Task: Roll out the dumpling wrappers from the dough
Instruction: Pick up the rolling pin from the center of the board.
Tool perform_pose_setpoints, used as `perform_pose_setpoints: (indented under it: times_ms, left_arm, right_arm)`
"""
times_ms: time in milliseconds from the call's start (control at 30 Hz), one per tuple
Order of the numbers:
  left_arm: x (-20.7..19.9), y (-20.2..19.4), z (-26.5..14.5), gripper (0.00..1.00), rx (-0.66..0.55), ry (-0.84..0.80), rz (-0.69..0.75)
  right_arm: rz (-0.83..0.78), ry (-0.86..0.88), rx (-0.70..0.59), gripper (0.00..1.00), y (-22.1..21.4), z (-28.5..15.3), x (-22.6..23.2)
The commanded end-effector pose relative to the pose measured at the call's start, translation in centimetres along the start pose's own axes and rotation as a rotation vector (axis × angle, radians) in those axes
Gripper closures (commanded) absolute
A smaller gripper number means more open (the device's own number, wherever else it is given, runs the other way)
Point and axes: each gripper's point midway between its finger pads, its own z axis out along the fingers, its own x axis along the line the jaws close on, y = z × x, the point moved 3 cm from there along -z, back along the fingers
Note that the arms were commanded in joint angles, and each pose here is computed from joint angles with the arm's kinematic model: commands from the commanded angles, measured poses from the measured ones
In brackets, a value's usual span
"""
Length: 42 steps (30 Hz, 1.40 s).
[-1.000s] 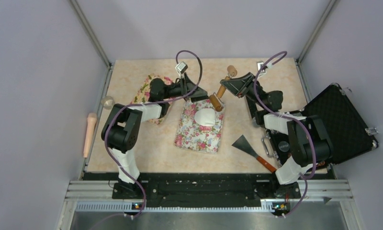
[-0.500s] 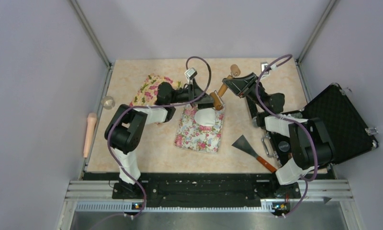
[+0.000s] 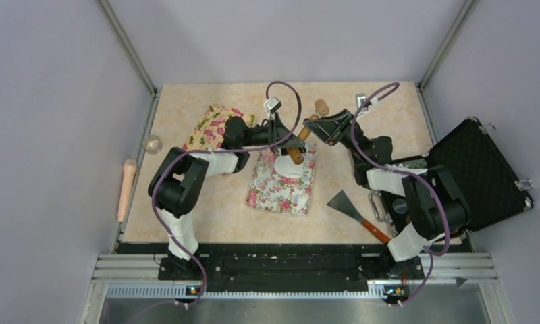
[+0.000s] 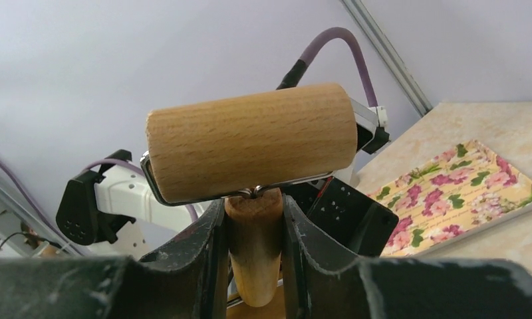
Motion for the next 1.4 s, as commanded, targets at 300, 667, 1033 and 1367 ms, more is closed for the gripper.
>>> perform_pose_setpoints:
  times_ms: [300,667,1033,1367]
  left_arm:
    - [-5.5,2.4,-1.7,0.83,-0.064,-0.090,0.177]
    - [-3.2,2.5,-2.0,1.00,-0.066,-0.015,0.195]
    - [0.0,2.3,-2.0,1.00,-0.062,0.088,0.192]
    - [0.8,1.3,-1.1,1.00,-0.018,0.085,0.179]
  right_arm:
    - [-0.192,0.094,-0.020,1.00,0.0,-0.4,0.1]
    - [-0.112,-0.004,0.093,0.51,-2.0,0.8,-3.1]
    - [-0.017,-0.078,0.079,0.46,-2.7,1.5,-4.1]
    - [0.065,-0.113,0.134,0.52,-4.4,1.9,-5.4]
